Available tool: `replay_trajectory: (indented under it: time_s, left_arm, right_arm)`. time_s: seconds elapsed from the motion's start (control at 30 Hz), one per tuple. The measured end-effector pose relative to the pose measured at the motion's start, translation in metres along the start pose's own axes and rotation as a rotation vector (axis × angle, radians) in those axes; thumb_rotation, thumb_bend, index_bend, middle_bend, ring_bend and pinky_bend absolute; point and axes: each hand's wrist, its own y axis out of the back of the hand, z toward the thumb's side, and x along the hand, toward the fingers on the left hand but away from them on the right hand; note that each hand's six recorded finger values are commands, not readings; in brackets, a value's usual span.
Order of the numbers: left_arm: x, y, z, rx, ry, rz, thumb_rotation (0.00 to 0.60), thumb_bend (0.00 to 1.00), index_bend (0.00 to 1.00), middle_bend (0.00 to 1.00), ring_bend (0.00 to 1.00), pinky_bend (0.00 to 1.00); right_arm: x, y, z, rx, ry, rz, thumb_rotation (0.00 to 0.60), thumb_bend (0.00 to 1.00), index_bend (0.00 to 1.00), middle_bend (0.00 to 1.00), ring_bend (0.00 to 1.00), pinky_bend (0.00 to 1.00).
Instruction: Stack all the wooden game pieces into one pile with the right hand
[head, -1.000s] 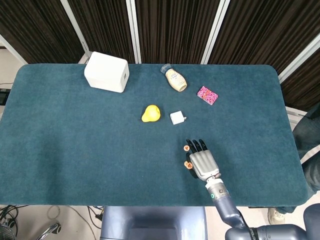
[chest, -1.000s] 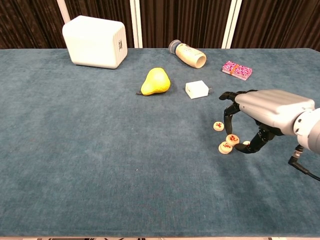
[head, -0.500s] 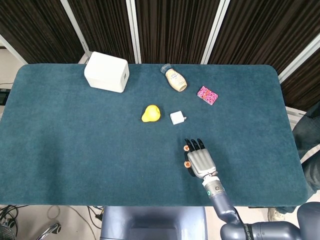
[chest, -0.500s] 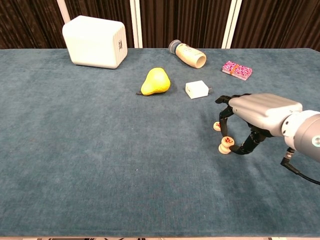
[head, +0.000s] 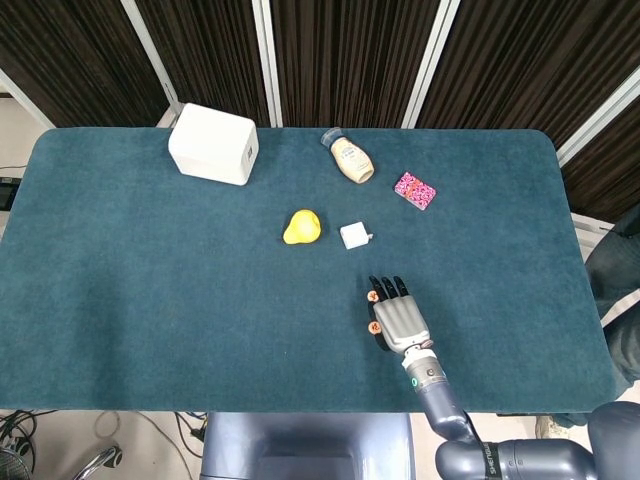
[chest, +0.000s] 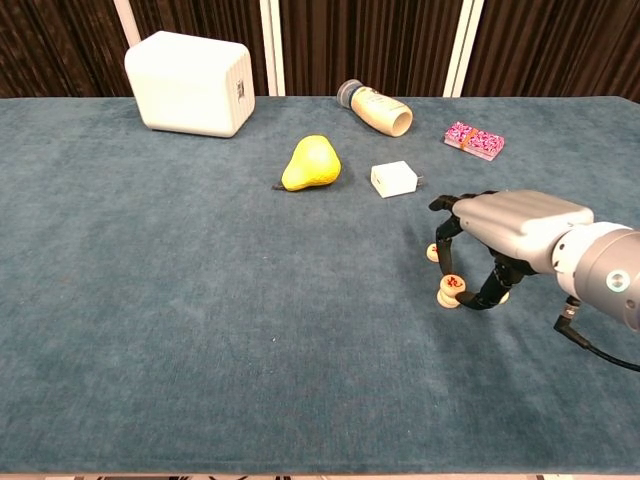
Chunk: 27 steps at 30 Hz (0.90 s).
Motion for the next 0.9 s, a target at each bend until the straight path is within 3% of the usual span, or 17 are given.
replay_trajectory:
  time_s: [0.9]
  left_arm:
    - [0.0003, 0.0010, -0.0012, 0.001, 0.005, 0.004, 0.600, 0.09, 0.00, 0.00, 0.00, 0.08]
  right_arm:
    - [-0.0010, -0.0002, -0.0015, 0.002, -0.005, 0.001, 0.600, 0.39, 0.51, 0.00, 0.00, 0.00]
